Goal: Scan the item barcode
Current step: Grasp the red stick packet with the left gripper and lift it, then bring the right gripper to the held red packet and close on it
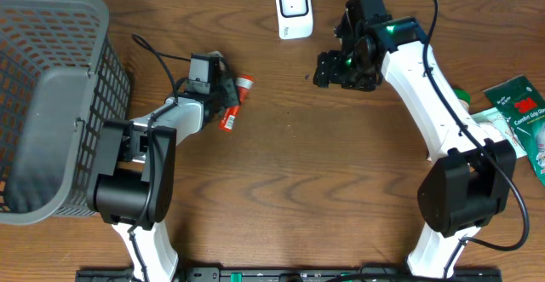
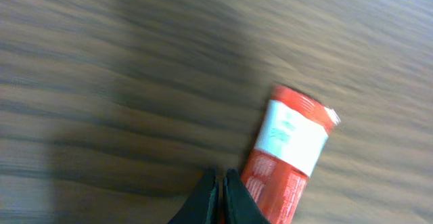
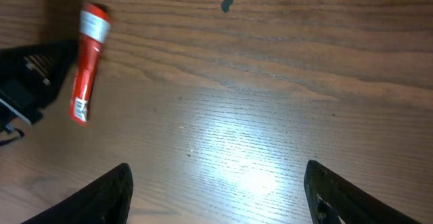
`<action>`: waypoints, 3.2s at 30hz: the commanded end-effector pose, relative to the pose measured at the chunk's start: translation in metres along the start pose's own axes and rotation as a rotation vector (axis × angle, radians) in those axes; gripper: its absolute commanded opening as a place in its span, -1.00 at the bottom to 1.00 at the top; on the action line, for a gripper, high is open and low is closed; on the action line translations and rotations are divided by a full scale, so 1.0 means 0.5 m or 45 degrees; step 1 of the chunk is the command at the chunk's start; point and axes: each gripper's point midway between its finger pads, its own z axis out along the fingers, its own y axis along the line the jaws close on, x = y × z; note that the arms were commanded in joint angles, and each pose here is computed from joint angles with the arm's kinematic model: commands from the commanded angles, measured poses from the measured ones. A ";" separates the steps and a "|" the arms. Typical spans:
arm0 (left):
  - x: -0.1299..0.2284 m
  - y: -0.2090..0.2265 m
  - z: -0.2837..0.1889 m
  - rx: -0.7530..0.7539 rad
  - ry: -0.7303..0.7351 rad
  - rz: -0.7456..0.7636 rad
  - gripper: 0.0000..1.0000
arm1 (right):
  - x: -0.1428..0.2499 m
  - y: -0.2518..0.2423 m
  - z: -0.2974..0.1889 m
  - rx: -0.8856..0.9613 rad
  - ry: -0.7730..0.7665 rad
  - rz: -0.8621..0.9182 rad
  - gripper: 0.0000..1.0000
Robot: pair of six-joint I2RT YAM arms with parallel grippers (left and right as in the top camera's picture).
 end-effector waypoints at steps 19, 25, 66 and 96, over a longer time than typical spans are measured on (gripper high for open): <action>0.060 -0.170 -0.083 0.276 0.129 0.115 -0.86 | 0.013 -0.009 -0.007 0.009 0.042 -0.138 0.64; 0.011 -0.146 -0.156 0.118 -0.003 0.093 -0.85 | 0.029 0.050 0.002 -0.115 0.070 -0.217 0.50; 0.085 0.149 -0.233 -0.249 0.323 -0.294 -0.55 | 0.186 0.187 0.366 0.368 0.180 -0.827 0.08; 0.086 0.149 -0.233 -0.248 0.324 -0.288 -0.46 | 0.172 0.228 0.357 0.175 0.156 -0.806 0.28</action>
